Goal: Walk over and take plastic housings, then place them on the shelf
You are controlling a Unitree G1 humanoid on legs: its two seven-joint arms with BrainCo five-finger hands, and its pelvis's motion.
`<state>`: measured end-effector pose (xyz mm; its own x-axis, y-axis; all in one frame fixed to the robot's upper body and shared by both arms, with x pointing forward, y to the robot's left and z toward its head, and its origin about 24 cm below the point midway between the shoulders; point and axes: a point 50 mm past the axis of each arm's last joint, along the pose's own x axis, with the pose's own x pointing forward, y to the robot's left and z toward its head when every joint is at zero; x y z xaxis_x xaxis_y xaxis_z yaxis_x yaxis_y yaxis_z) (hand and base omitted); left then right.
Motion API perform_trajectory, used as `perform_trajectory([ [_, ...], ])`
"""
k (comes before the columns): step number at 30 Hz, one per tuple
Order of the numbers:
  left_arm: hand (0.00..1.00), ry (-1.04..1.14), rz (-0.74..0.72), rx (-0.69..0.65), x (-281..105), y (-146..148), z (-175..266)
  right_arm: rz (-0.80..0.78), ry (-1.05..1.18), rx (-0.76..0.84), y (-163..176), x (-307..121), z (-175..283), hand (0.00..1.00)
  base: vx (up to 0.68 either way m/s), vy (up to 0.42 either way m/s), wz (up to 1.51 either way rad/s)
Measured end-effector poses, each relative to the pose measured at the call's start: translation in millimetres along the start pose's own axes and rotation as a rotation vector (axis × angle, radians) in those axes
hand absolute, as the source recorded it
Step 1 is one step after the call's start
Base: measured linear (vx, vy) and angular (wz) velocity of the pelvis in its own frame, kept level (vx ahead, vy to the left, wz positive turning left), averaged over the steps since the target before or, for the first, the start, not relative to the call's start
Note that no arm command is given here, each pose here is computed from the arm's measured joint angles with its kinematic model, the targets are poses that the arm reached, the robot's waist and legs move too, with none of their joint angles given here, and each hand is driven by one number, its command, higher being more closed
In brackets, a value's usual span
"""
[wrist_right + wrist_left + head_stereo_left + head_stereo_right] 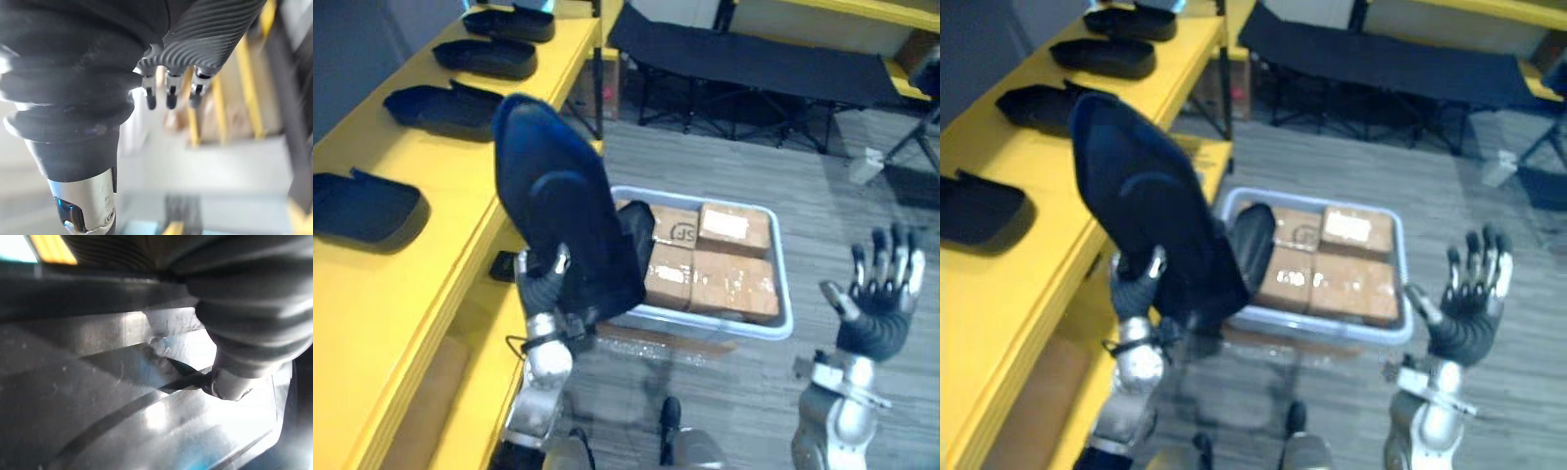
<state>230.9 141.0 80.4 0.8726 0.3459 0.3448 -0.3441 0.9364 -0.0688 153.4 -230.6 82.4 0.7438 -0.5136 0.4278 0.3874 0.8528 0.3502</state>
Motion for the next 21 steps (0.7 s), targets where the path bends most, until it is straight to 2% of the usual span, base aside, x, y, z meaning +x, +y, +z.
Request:
perform_trajectory([
  [6, 1.0, -0.02, 0.012, -0.052, -13, 10, 4, -0.253, 0.201, -0.094, -54, -33, -28, 0.0, -0.01, 0.003, -0.18],
  [9, 1.0, -0.008, 0.005, -0.119, -17, 15, 5, -0.316, 0.242, -0.035, -65, -47, -29, 0.0, -0.04, -0.011, -0.05],
  [16, 1.0, 0.001, -0.02, -0.159, -18, 14, 5, -0.315, 0.257, -0.034, -68, -53, -28, 0.0, -0.06, -0.009, -0.09],
  [21, 1.0, 0.015, 0.039, -0.165, -14, 24, 4, -0.167, 0.223, 0.03, -56, -39, -30, 0.0, -0.01, 0.0, 0.11],
])
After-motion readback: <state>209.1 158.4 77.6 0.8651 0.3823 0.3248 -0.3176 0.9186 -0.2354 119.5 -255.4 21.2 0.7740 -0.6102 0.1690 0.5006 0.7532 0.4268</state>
